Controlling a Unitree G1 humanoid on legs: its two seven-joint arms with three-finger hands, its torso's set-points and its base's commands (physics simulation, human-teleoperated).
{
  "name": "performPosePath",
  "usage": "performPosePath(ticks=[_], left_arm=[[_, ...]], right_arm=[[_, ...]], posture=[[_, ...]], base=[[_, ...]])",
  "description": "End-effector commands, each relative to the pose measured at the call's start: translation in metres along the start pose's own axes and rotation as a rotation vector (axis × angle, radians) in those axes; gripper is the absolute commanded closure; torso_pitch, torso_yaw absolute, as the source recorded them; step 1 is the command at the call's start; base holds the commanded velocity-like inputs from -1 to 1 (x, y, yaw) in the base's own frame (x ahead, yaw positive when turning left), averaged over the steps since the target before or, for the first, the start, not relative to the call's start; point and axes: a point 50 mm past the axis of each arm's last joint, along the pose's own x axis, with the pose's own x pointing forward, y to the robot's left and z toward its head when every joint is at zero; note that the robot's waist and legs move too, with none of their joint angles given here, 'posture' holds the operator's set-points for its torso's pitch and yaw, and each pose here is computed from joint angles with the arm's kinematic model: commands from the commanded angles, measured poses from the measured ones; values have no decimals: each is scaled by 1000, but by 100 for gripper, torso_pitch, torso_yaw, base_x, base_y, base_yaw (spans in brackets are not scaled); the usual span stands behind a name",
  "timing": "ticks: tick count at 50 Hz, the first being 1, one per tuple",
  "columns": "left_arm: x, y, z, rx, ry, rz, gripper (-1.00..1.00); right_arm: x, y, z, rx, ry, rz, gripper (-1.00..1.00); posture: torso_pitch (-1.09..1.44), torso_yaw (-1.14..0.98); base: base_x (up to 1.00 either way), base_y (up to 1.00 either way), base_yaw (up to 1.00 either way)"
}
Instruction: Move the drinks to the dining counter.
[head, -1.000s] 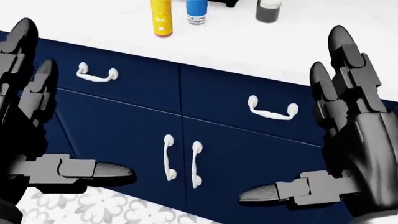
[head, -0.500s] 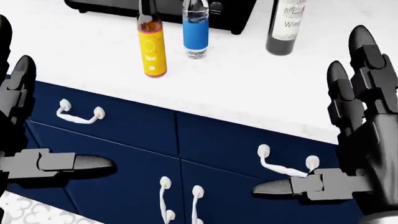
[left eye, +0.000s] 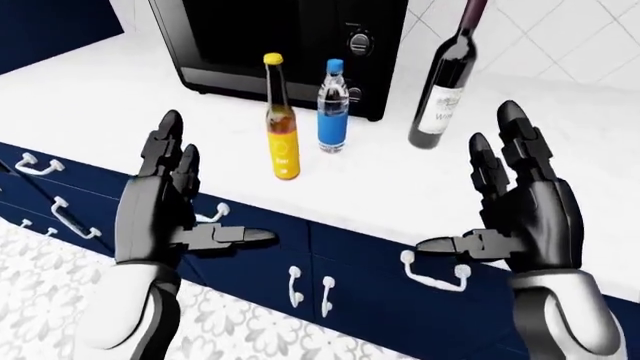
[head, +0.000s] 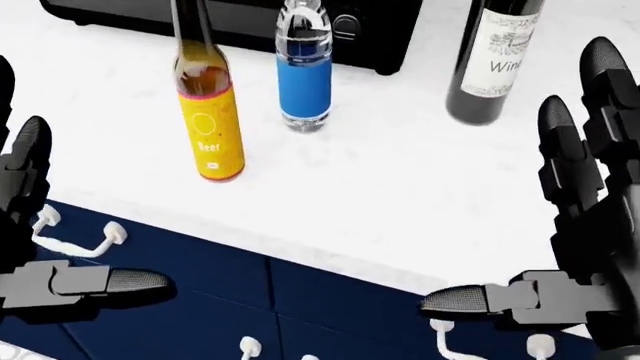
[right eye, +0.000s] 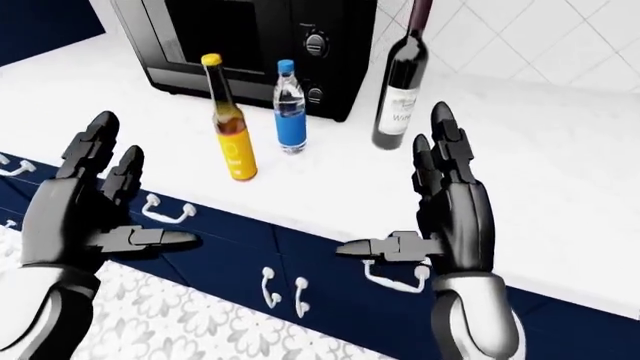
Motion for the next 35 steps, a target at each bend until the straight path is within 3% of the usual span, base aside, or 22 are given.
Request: performPosePath(ticks=[1, 6, 35], left_arm=[[-4, -5, 16, 3, -113, -28, -100], [-4, -4, 16, 2, -115, -27, -100], [-8, 5, 16, -4, -124, -2, -100]], right_arm=[[-3, -1, 14, -11, -83, -7, -100], [-1, -2, 9, -13, -58, -15, -100], [3, -5, 8, -7, -65, -29, -100]], posture=[[0, 0], [0, 0], [0, 0]], base=[[0, 0, 0], [1, 0, 0], [9, 0, 0]])
